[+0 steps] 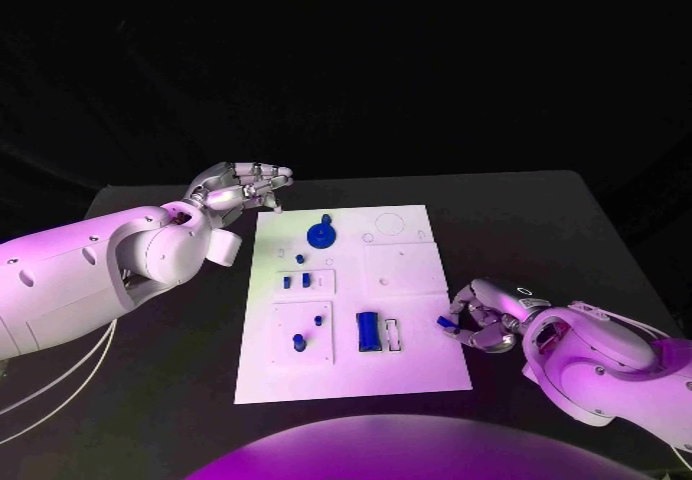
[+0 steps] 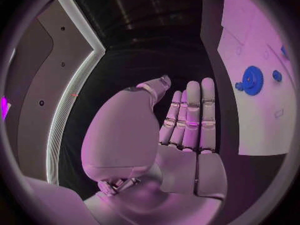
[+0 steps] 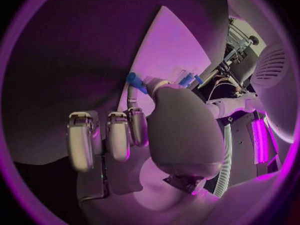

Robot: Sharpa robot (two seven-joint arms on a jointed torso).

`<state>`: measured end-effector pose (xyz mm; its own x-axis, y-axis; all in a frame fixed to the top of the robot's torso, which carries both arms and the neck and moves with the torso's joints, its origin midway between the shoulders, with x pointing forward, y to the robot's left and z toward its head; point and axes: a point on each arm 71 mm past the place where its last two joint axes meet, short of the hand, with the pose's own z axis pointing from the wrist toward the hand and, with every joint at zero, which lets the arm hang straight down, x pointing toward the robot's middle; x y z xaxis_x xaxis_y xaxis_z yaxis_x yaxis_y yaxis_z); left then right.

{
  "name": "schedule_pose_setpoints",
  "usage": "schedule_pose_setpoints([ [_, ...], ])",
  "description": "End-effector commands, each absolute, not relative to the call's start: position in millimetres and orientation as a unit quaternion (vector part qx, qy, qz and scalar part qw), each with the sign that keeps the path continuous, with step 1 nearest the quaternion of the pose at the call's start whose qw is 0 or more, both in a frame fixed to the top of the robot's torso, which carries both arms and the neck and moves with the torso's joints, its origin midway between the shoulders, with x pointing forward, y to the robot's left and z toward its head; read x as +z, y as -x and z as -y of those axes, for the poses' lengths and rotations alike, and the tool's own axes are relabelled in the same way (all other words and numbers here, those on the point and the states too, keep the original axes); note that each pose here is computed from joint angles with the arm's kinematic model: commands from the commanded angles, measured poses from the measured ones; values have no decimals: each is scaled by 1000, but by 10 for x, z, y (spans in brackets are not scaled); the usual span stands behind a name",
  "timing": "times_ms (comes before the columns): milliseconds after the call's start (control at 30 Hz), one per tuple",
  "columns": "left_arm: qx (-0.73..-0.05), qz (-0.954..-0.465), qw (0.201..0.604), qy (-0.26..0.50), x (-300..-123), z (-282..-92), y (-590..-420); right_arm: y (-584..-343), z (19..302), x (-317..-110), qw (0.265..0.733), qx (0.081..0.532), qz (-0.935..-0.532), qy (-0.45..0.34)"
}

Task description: Assemble the parts on the task board

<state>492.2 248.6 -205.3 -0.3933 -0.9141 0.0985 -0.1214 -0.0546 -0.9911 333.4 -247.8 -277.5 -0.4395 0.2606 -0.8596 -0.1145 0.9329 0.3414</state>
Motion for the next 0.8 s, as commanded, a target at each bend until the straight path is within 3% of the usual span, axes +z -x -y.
schedule_pose_setpoints([
  [33,-589,-596,338,429,-2042,-2465,-4921,-3330,2483,-2753,526,172,-831,-54],
  [300,-589,-597,337,428,-2044,-2449,-4923,-3368,2231,-2621,518,214,-824,-80],
  [800,-591,-598,333,427,-2043,-2425,-4916,-3371,1827,-2785,460,254,-840,-134],
])
